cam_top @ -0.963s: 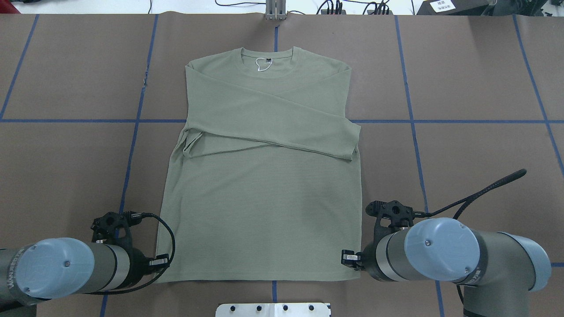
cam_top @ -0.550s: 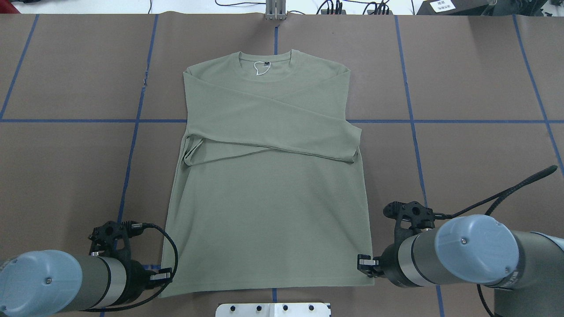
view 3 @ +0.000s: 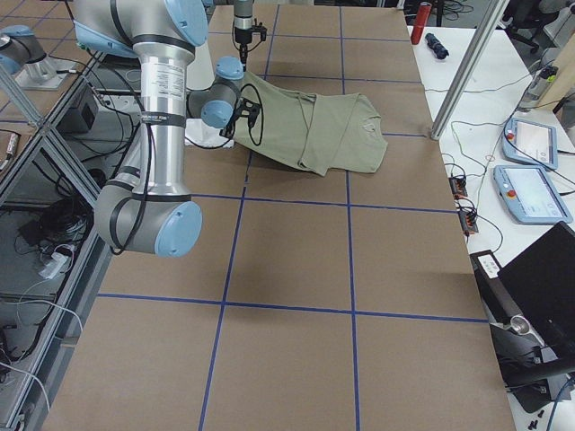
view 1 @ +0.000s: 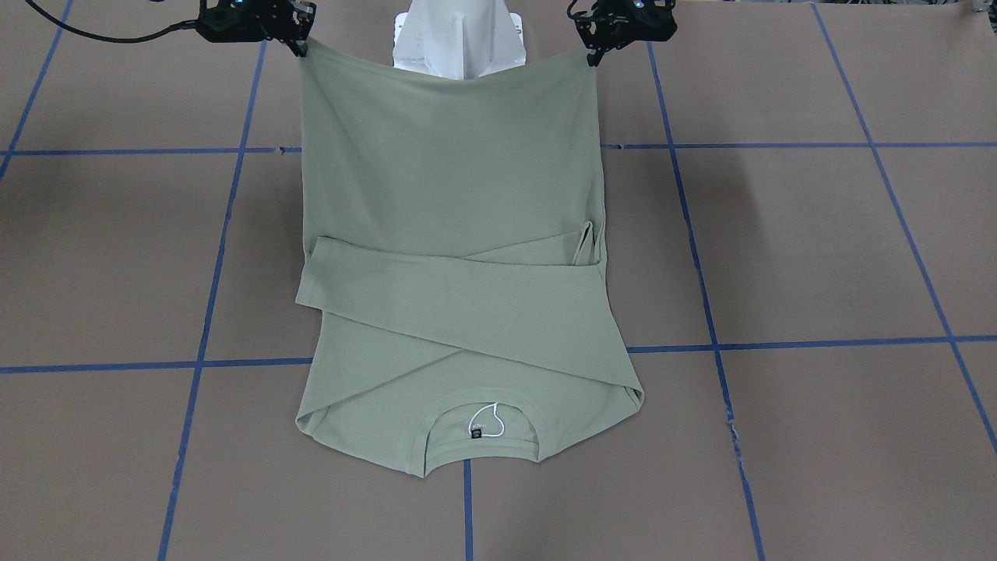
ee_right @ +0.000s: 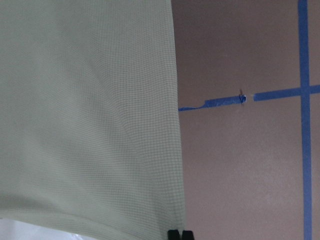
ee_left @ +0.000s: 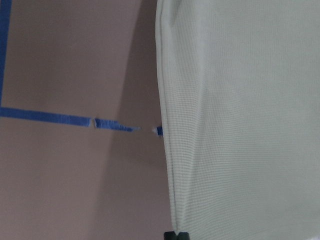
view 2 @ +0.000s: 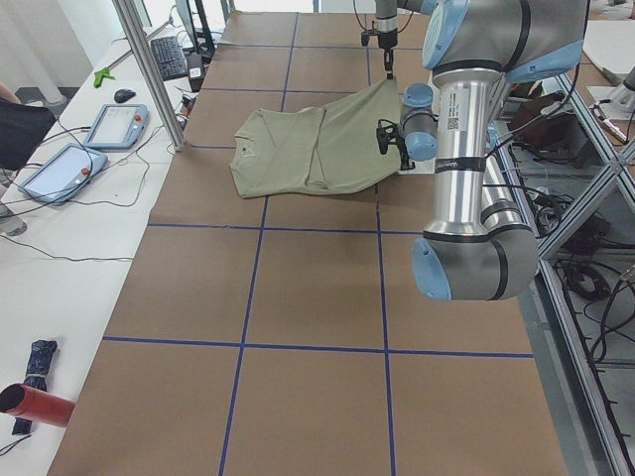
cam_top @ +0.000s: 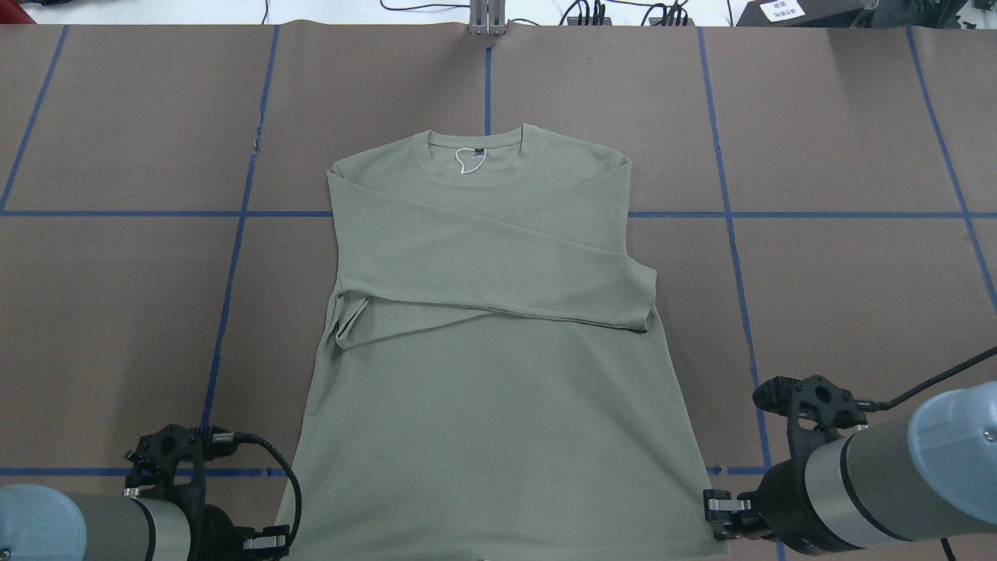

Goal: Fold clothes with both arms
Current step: 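Grasp both hem corners and lift them with both grippers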

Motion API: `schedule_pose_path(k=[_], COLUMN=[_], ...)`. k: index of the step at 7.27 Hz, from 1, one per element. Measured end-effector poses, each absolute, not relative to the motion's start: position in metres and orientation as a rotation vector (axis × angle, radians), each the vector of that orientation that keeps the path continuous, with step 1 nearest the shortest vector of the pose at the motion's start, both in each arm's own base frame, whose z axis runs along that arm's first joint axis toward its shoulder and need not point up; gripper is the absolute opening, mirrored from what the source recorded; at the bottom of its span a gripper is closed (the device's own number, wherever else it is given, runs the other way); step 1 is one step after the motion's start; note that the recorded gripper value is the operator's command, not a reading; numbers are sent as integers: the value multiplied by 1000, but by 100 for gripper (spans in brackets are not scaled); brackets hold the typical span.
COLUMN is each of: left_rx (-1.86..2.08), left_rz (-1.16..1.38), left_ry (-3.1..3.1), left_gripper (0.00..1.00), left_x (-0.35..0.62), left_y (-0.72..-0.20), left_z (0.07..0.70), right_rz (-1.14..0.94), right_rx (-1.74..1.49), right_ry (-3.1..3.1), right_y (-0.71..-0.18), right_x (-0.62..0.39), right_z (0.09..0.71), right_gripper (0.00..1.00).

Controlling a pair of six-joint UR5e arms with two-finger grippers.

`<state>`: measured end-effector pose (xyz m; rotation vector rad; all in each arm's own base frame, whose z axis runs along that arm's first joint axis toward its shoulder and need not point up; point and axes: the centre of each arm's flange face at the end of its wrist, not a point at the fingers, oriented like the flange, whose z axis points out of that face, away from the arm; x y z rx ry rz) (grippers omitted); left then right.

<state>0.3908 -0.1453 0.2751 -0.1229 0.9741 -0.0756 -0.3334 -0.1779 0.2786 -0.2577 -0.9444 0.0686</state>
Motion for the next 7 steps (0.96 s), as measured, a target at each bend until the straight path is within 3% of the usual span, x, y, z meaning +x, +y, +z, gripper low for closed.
schedule_pose_path(k=[3, 7], left_rx=[-126, 23], left_rz=[-81, -147], left_ry=[990, 999], left_gripper=[0, 0], left_x=[390, 364], left_y=[-149, -257], left_z=[264, 265], right_rz=[110, 267], right_rx=[-240, -112], right_ry=[-961, -1008], right_y=[-199, -290], right_x=[-322, -321], right_z=[276, 269], right_gripper=[0, 0])
